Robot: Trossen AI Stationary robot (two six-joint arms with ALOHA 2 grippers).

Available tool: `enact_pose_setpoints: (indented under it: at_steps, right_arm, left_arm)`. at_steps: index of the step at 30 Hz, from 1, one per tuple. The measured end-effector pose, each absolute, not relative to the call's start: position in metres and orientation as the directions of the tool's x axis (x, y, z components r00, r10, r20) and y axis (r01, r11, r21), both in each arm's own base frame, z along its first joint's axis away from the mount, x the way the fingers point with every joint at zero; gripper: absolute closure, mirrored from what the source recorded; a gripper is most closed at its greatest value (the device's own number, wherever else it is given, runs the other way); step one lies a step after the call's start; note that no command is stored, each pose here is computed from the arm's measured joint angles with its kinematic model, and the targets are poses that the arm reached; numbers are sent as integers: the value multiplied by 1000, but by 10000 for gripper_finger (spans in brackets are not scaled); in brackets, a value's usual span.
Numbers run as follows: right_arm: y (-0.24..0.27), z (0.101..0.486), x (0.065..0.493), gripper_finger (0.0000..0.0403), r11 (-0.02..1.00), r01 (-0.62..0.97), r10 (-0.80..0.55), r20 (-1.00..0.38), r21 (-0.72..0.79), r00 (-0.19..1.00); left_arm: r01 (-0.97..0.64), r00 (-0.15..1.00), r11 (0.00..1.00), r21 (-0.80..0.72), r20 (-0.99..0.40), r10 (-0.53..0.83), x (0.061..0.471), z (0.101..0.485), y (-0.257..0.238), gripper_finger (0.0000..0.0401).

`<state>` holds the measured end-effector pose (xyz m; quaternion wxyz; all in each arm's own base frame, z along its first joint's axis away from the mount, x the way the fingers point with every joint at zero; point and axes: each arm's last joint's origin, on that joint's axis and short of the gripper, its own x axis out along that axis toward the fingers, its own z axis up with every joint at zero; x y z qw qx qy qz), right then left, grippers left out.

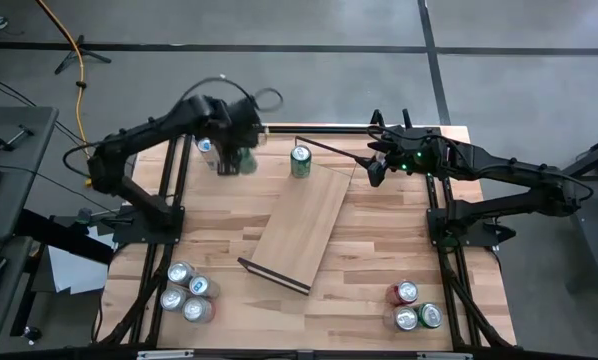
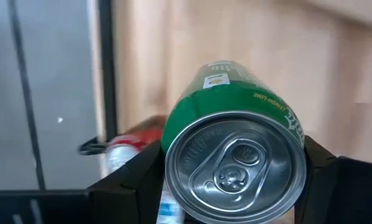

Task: Place canned beverage on shelf
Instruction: Put the top green soda can on the shelf aligned with the other green soda can

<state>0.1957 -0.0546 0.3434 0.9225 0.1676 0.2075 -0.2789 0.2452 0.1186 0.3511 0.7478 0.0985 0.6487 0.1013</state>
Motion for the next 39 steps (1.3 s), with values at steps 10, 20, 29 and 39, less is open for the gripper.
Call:
enact_pose_setpoints:
  at_steps: [10, 20, 29, 39]
  right_arm:
    - [-55, 344, 196, 116, 788, 584, -446, -473, 196, 760]
    - [-55, 344, 196, 116, 772, 594, -446, -473, 226, 760]
    - [-55, 344, 196, 116, 772, 594, -446, -474, 226, 760]
    - [-55, 344, 196, 116, 773, 593, -446, -474, 223, 759]
  left_arm:
    - [197, 290, 942, 270, -934, 207, 309, 336, 23, 222]
    - [315, 158, 919, 236, -968, 194, 366, 291, 24, 221]
    - [390, 147, 881, 269, -962, 228, 383, 283, 26, 167]
    - [347, 151, 899, 266, -962, 226, 383, 284, 26, 123]
